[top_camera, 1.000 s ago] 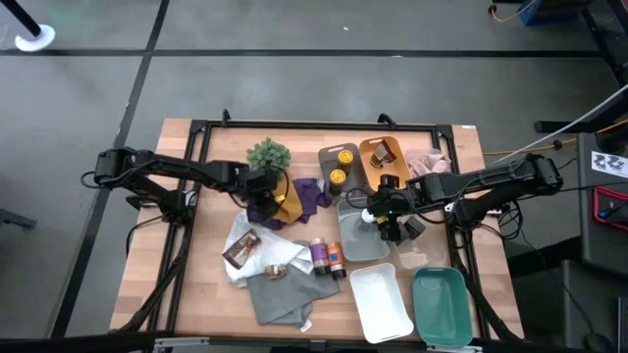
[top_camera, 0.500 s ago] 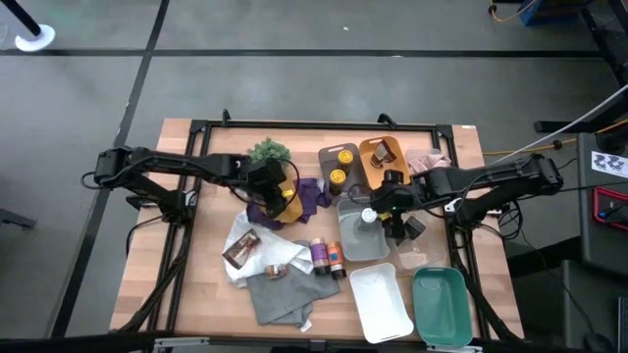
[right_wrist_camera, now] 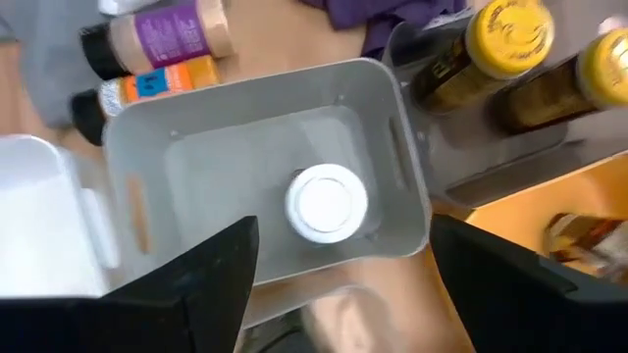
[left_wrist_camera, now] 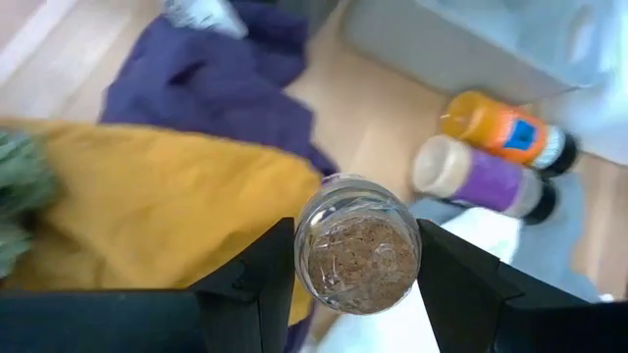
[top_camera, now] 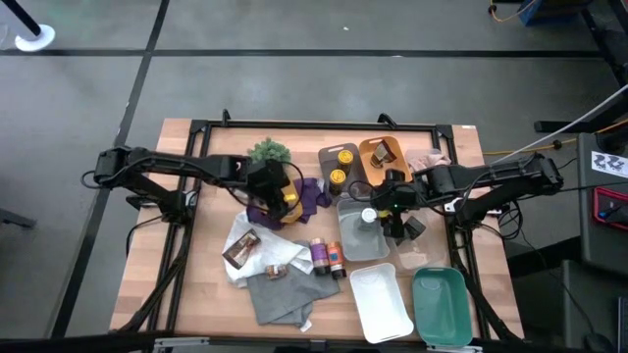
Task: Sort spices by type
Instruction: Put the top brown seasoning bottle into the white bin
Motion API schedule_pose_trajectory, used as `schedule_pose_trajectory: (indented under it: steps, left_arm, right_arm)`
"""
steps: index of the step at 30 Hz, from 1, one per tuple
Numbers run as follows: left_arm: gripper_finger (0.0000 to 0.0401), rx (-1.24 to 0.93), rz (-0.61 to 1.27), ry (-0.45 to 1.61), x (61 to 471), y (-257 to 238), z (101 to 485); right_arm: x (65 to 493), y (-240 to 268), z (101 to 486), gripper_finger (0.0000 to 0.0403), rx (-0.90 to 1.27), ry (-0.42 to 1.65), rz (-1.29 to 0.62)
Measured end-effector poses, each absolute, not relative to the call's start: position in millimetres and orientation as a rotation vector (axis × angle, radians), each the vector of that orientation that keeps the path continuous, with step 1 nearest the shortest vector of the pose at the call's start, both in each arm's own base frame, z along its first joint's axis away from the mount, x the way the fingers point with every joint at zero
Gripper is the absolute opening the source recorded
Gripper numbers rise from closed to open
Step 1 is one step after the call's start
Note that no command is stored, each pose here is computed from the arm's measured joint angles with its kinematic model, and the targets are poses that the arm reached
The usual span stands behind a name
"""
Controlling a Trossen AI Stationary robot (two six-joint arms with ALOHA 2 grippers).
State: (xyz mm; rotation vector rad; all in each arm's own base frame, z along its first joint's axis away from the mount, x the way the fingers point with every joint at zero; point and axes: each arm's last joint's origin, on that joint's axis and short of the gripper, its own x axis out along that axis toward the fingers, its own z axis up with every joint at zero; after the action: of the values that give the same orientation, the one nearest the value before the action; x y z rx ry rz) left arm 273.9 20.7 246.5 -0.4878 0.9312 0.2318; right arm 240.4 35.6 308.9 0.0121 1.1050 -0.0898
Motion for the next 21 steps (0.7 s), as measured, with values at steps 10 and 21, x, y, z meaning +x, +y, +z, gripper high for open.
schedule_pose_trajectory:
  steps: [10,21]
  left_arm:
    - [0.0166,-0.458,0.090,0.800,286.4,-5.2,256.9]
    - [0.0166,-0.435,-0.068,0.587,298.7,-37.3,275.1]
  right_arm:
    - [235.5,45.2,306.9,0.0298,0.181,1.160,-0.072]
    - [218.5,99.1,307.0,0.0298,0.266,1.165,-0.061]
